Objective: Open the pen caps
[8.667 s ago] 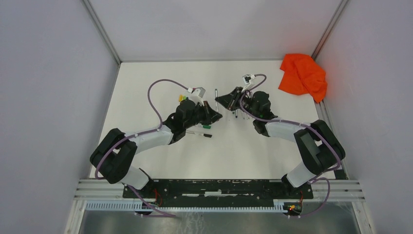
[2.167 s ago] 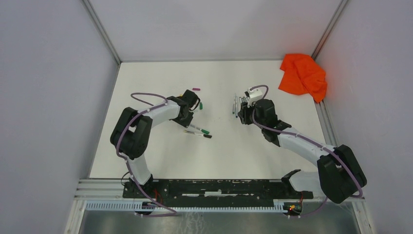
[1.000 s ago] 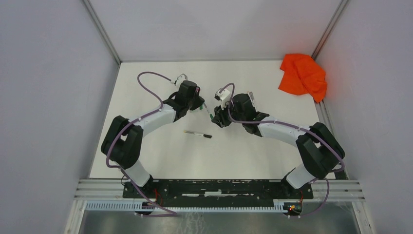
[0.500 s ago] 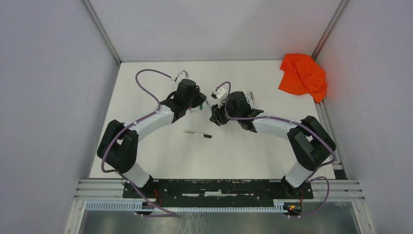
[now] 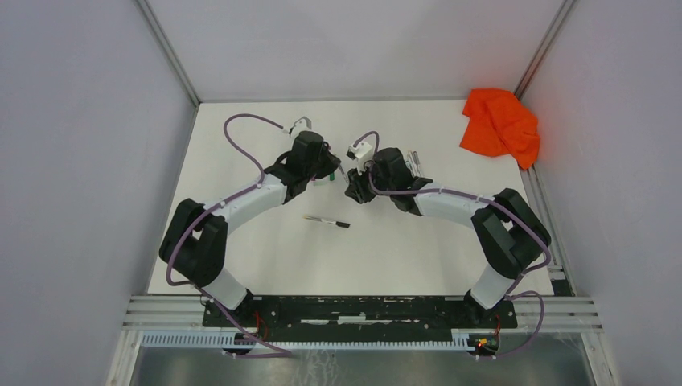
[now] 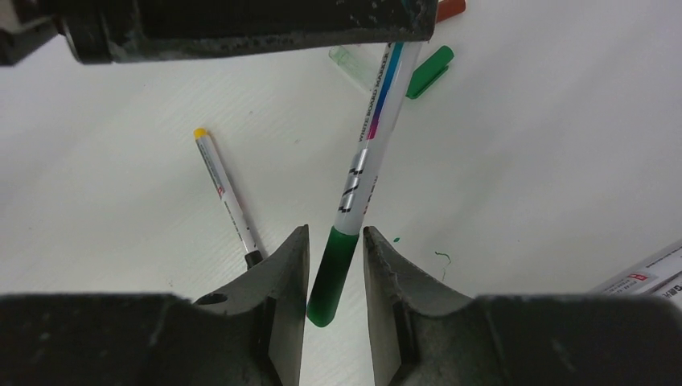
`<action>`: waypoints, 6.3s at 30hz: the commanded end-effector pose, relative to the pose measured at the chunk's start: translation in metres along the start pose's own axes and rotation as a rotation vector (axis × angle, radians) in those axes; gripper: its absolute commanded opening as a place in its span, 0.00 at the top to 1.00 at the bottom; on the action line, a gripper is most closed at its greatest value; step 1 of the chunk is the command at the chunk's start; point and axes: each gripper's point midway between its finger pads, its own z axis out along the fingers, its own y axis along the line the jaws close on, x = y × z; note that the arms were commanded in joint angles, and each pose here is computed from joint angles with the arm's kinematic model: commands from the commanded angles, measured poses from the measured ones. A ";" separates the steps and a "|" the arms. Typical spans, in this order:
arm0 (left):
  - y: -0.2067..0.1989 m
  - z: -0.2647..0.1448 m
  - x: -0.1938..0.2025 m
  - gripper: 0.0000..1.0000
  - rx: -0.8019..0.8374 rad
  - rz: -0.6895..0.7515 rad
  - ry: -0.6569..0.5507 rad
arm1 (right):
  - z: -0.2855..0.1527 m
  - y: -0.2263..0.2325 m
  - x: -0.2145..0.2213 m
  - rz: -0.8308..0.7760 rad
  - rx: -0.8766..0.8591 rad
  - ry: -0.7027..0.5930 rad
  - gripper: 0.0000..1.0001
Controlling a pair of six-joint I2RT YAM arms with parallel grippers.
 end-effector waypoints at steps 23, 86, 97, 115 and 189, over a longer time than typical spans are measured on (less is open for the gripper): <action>-0.010 0.000 -0.005 0.60 0.015 0.076 -0.002 | -0.003 0.019 -0.033 0.037 -0.083 -0.082 1.00; -0.075 0.016 -0.144 0.98 0.326 -0.133 -0.244 | -0.023 -0.025 -0.025 0.223 0.006 -0.142 1.00; -0.019 -0.078 -0.163 0.98 0.142 -0.170 -0.497 | 0.051 -0.057 -0.051 0.342 0.036 -0.159 0.99; -0.025 -0.101 -0.134 0.98 0.137 -0.076 -0.484 | 0.106 -0.066 -0.050 0.389 0.026 -0.146 0.72; -0.069 0.140 0.073 0.56 0.058 0.352 0.358 | -0.166 -0.128 0.007 0.272 0.650 -0.312 0.62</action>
